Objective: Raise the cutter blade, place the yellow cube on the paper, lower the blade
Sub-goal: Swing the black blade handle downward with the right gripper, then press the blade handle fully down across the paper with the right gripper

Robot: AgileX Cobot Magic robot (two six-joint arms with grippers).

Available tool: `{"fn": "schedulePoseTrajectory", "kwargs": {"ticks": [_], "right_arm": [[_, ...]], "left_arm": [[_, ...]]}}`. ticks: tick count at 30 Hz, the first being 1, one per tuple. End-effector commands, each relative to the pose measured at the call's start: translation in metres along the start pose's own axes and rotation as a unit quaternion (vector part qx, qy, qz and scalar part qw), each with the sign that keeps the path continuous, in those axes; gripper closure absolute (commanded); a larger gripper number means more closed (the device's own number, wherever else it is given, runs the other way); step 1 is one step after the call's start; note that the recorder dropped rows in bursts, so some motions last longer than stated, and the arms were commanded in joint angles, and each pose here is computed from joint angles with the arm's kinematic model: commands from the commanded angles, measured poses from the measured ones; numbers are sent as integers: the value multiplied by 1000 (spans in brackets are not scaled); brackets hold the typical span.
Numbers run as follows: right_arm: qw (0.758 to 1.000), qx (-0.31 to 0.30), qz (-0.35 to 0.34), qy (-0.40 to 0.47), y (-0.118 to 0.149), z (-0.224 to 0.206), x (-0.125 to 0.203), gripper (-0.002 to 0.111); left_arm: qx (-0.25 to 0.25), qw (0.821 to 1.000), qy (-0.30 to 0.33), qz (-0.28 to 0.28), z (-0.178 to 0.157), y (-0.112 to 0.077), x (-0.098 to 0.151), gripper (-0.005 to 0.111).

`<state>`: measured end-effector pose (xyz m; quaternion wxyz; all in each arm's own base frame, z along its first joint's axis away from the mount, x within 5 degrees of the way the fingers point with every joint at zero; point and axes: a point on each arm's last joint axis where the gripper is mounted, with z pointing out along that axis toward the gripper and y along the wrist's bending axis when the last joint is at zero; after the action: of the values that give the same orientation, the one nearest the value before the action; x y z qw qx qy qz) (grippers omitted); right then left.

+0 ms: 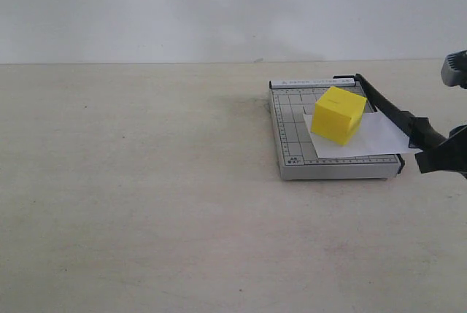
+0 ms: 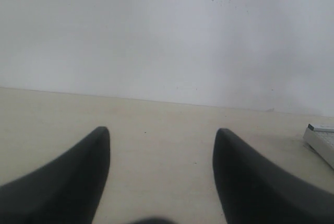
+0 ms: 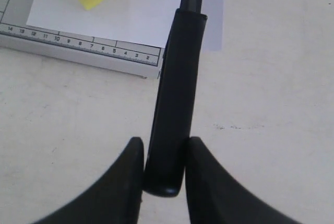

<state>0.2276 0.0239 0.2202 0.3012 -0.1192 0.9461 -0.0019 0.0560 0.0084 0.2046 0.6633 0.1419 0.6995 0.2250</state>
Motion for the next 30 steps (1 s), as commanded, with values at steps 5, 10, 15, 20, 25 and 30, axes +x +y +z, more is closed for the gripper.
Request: {"fn": "schedulePoseTrajectory", "kwargs": {"ticks": [5, 10, 15, 20, 25, 30], "right_arm": [[999, -7, -9, 41, 2, 5, 11, 108], [999, -6, -10, 34, 2, 5, 10, 108], [1000, -5, -9, 30, 2, 5, 9, 108], [1000, -3, -9, 25, 3, 12, 23, 108], [1000, -2, -4, 24, 5, 17, 35, 108], [1000, -1, 7, 16, 7, 22, 48, 108]], "left_arm": [[-2, 1000, -3, 2, 0, 0, 0, 51], [-2, 1000, -3, 2, 0, 0, 0, 51], [-2, 1000, -3, 2, 0, 0, 0, 51], [-2, 1000, -3, 2, 0, 0, 0, 51], [-2, 1000, -3, 2, 0, 0, 0, 51], [-2, 1000, -3, 2, 0, 0, 0, 51]]}}
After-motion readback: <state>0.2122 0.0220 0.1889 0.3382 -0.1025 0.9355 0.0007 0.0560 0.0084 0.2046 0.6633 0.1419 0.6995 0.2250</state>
